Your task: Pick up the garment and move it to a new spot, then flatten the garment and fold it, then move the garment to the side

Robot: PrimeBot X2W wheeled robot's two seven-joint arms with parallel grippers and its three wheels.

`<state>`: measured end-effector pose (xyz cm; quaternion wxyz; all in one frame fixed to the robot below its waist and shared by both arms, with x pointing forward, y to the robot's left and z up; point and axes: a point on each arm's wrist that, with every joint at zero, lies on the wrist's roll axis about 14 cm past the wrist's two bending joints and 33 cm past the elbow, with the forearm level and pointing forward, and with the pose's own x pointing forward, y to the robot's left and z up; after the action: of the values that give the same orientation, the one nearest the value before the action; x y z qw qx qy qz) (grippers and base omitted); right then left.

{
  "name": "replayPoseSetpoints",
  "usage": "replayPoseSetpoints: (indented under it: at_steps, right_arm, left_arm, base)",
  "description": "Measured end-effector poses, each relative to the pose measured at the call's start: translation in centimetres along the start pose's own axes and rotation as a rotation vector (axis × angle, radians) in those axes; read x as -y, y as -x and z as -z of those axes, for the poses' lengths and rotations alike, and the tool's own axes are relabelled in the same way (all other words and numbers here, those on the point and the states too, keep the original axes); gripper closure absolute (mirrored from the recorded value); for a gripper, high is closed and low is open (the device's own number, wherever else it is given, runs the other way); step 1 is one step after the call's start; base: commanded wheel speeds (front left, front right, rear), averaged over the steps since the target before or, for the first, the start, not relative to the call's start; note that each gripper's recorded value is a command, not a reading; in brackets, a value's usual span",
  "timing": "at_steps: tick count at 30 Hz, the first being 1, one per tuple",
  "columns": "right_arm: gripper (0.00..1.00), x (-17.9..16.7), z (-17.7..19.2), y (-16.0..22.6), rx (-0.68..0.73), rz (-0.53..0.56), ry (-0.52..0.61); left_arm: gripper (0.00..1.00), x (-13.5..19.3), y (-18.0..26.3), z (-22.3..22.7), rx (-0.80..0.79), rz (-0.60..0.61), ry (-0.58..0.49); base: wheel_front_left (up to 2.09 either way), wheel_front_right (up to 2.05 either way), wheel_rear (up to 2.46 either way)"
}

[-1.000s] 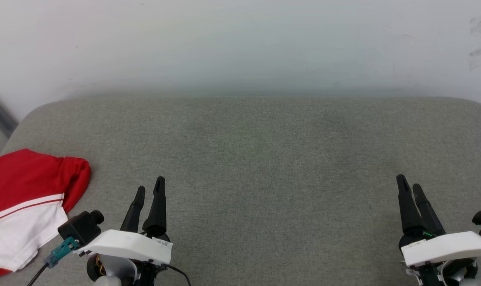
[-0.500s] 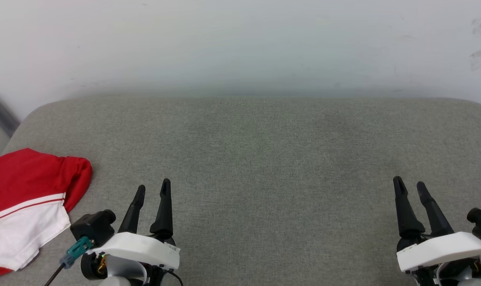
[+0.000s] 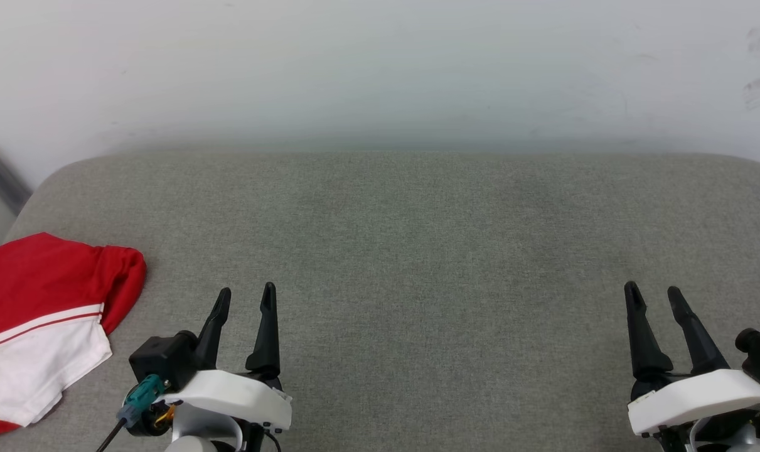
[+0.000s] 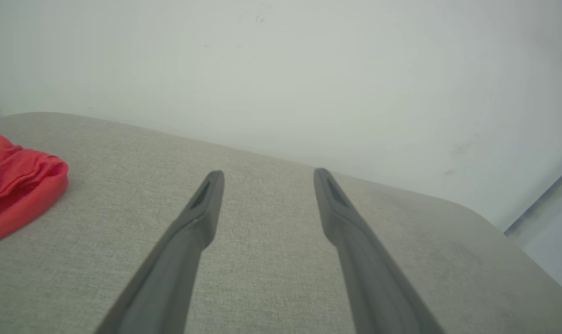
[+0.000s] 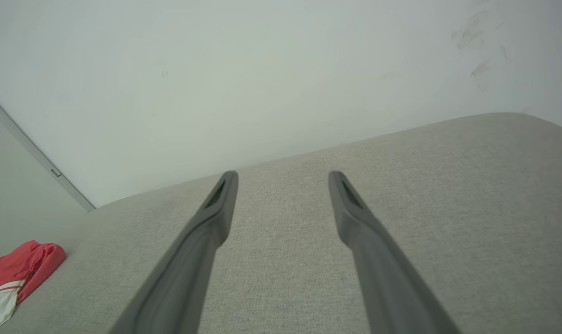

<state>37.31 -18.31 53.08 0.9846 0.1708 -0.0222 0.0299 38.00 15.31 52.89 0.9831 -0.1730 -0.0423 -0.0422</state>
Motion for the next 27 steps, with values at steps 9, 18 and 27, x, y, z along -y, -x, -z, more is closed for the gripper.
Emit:
replayPoseSetpoints:
  at_steps: [9,18,27]
  right_arm:
    - [0.0,-0.21,-0.25,-0.13,0.0,-0.008,0.081]
    - [0.0,-0.44,-0.45,-0.21,0.002,-0.016,0.148]
    - [0.0,-0.45,-0.48,-0.03,0.002,-0.017,0.208]
  left_arm:
    - [0.0,0.31,0.06,-0.05,0.012,0.013,-0.082]
    - [0.0,0.62,0.2,0.14,0.016,0.029,-0.146]
    - [0.0,0.74,0.37,0.48,0.014,0.038,-0.202]
  base:
    - [0.0,0.0,0.0]
    - [0.0,0.0,0.0]
    - [0.0,0.0,0.0]
